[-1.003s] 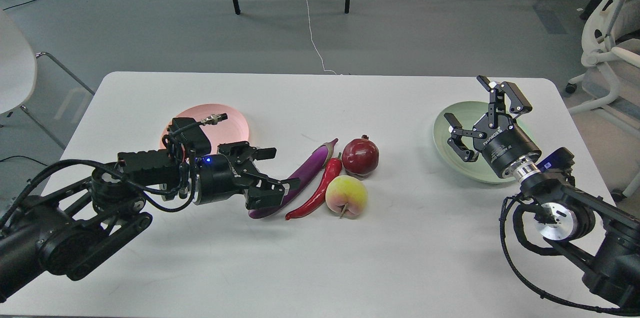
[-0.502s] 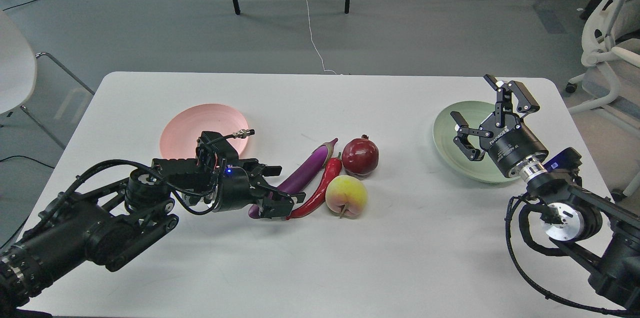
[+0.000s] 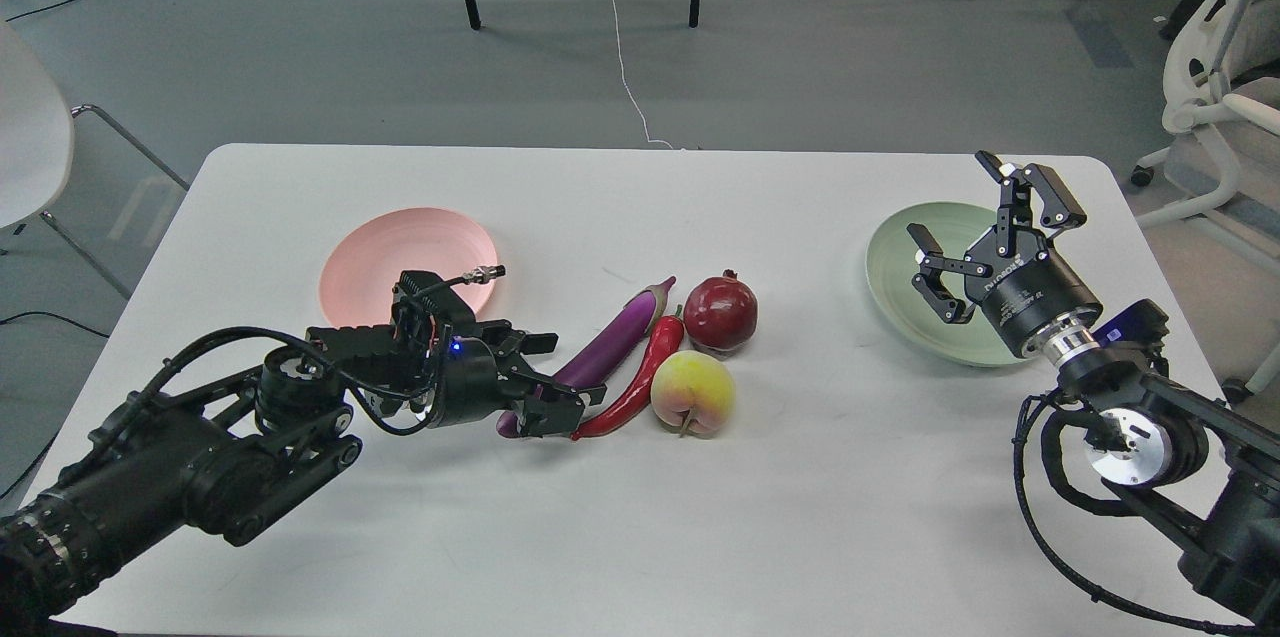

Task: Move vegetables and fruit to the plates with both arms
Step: 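Close the left gripper around the purple eggplant, then lift the eggplant with the left gripper and release it onto the pink plate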

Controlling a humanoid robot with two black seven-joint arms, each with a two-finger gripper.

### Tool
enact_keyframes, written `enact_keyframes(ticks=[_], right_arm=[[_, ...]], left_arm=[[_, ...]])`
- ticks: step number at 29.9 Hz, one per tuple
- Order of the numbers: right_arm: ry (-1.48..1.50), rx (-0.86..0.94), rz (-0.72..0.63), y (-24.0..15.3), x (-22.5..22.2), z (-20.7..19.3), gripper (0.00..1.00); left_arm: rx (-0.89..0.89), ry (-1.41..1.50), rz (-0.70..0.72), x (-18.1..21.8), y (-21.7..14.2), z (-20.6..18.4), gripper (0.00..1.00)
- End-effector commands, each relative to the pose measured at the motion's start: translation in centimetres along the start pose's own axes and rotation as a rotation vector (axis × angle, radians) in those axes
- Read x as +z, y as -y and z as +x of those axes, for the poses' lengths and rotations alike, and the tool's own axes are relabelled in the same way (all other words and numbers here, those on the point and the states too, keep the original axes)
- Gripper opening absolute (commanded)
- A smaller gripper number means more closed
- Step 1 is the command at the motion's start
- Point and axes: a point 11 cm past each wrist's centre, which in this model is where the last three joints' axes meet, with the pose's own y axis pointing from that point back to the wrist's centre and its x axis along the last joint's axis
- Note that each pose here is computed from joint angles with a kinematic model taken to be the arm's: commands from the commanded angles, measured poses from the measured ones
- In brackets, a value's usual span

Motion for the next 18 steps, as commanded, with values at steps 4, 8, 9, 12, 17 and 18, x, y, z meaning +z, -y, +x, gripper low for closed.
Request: enact_keyframes(ticks=[4,8,9,12,17,18], right_arm=[[-0.001,0.000,0.000,0.00,0.00,0.00,0.99],[-0.001,0.001,0.001,0.01,-0.04,0.02,0.99],[0.000,0.003,0.000,-0.03,0.01,0.06,0.99],[-0.002,0.004,0.000,-0.03,0.01,0.06,0.99],[0.001,0.001,0.001,-0.04,0.02,-0.05,0.99],[0.002,-0.001,0.001,-0.03,0.02,-0.10,0.99]], left_arm=[[-0.002,-0.005,0.006,-0.17,0.15,-0.21,0.72],[-0.004,-0.008,0.012,-0.37,0.10,-0.33,0.28],[-0.006,-0.009,0.017,-0.54,0.05,-0.43,0.24],[-0.006,-0.010,0.020,-0.62,0.03,-0.47,0.23],[-0.005,-0.009,0.025,-0.84,-0.07,-0.38,0.17],[0.000,-0.003,0.024,-0.83,-0.02,-0.06,0.17]])
